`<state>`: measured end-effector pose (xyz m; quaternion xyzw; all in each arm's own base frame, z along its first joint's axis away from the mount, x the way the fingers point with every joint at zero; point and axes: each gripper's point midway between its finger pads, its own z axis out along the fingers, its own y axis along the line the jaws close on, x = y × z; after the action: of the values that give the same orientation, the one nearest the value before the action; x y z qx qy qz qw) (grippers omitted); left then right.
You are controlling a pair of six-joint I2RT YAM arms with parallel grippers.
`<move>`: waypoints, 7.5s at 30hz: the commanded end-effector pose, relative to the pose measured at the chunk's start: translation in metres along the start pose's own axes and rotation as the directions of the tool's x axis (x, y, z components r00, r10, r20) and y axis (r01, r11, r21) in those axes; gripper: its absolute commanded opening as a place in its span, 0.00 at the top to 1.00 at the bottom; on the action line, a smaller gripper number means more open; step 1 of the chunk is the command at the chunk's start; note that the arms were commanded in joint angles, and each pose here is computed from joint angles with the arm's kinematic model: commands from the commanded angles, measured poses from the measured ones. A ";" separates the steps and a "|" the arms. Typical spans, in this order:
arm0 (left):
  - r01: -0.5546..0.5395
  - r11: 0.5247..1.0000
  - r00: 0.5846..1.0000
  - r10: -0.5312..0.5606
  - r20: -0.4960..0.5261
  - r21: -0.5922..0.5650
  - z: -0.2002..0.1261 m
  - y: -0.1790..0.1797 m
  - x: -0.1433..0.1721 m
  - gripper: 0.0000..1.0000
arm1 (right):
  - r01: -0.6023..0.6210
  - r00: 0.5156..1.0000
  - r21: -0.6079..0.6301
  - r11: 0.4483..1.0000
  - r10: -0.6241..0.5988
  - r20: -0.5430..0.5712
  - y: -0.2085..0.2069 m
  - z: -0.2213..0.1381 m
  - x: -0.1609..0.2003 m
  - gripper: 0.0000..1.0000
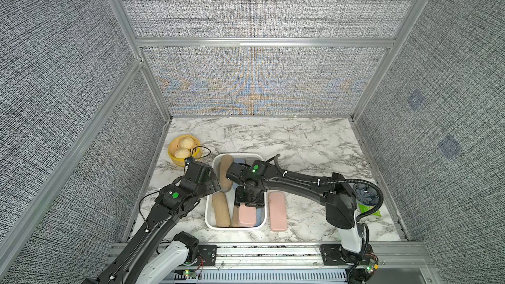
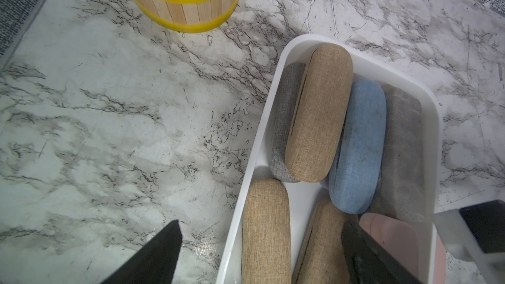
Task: Put the glasses cases into the storage boxes
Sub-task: Place the glasses case in the storage box, then adjust the glasses case in the storage box, then pick up the glasses case at the center of the board, then place the glasses case in the storage box.
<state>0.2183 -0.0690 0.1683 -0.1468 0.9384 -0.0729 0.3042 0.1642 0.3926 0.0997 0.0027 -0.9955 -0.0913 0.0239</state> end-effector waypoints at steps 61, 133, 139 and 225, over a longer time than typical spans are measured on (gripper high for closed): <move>0.067 0.997 0.996 -0.065 -0.054 0.039 0.011 -0.006 0.014 0.41 | 0.353 0.881 0.061 0.934 -0.354 0.314 0.054 0.009 -0.116 0.89; -0.429 0.900 0.816 0.348 -0.461 -0.081 0.094 -0.247 0.202 0.01 | -0.337 0.863 0.097 0.937 0.266 0.429 -0.334 -0.132 0.050 0.13; -0.441 0.892 0.828 0.358 -0.432 -0.105 0.088 -0.253 0.190 0.01 | -0.349 0.858 0.092 0.933 0.278 0.431 -0.338 -0.133 0.055 0.13; -0.296 0.955 0.720 0.229 -0.655 0.009 0.067 -0.060 0.099 0.52 | -0.303 0.822 0.131 0.944 0.189 0.537 -0.305 -0.179 -0.006 0.28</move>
<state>0.1880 -0.1531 0.0784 -0.0034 0.9989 -0.0176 -0.0440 0.1819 0.0667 0.2187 -0.1484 -0.9607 0.0053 -0.2344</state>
